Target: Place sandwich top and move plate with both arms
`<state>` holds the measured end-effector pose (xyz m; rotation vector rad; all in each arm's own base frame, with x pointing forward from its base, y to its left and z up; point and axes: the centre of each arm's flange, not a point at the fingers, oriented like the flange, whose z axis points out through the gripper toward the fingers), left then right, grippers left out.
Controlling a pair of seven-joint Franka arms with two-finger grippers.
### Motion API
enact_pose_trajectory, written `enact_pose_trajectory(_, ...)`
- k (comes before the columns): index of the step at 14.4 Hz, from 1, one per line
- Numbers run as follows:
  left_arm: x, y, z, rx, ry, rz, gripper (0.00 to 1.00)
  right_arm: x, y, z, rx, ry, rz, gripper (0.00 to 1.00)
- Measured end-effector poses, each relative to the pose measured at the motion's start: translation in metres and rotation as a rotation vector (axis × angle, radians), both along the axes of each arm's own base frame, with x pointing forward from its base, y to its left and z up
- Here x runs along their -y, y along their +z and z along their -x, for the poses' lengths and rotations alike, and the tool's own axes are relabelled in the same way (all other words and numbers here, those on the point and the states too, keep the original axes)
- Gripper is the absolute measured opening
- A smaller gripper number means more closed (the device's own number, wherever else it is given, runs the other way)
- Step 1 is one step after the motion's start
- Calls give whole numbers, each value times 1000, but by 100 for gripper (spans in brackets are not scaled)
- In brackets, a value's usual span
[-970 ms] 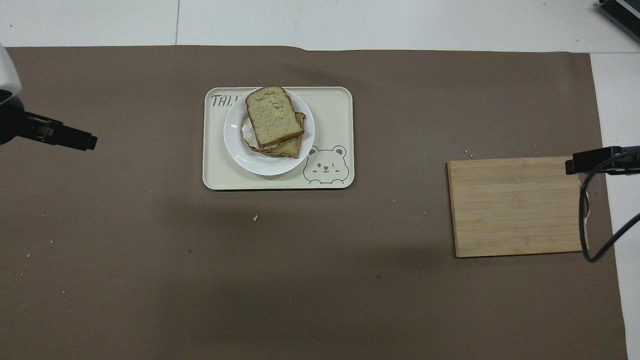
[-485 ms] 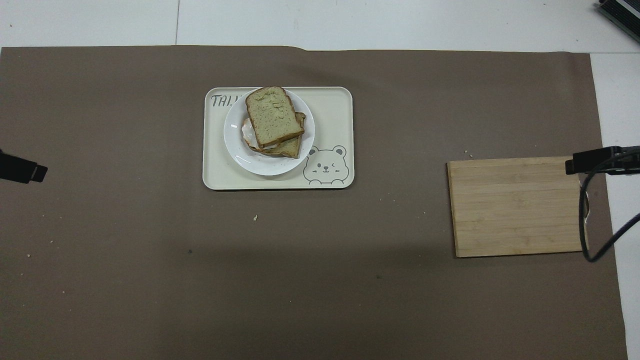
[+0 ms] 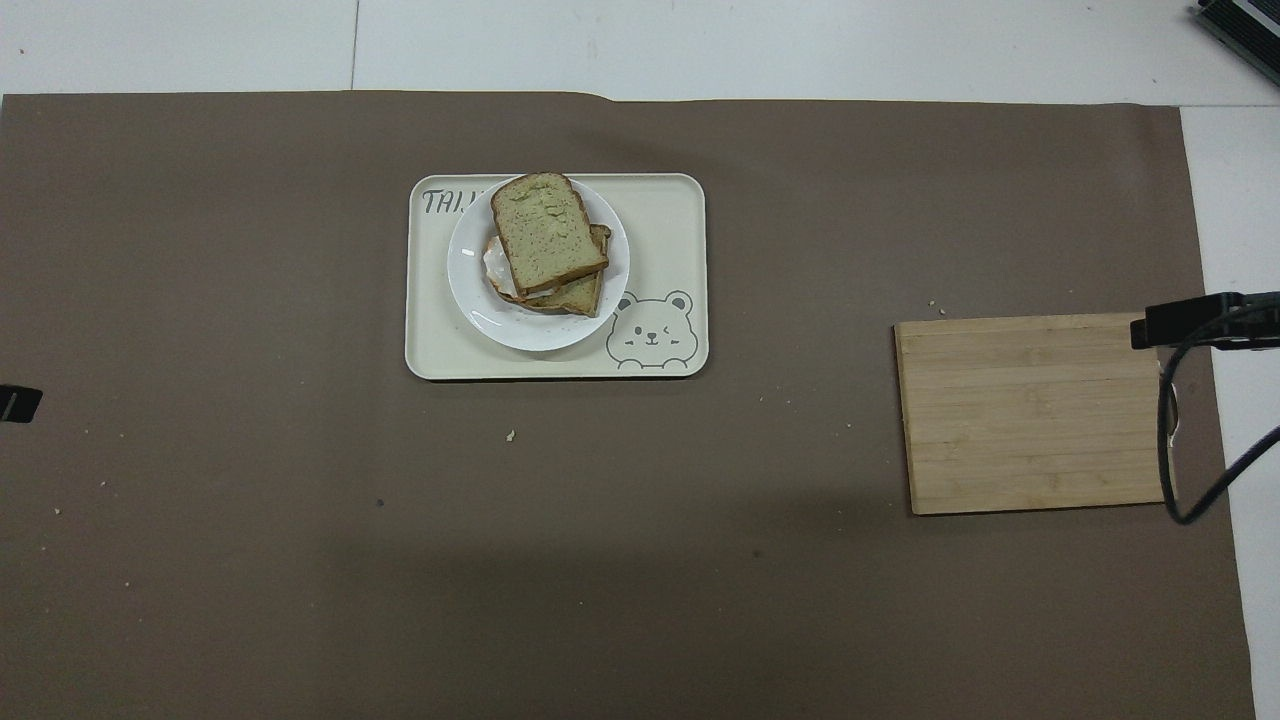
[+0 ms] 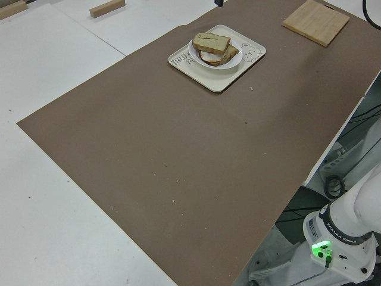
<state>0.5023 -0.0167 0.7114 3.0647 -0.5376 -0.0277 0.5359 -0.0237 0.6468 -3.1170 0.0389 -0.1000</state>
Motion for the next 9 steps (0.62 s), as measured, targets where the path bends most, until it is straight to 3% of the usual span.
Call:
enact_pose_trajectory(4, -7, -1, -1, -3, 115, -2, 100, 0, 0, 0, 0, 0, 0, 100)
enact_pose_trajectory(9, -16, -2, -1, -2, 144, -5, 100, 0, 0, 0, 0, 0, 0, 100)
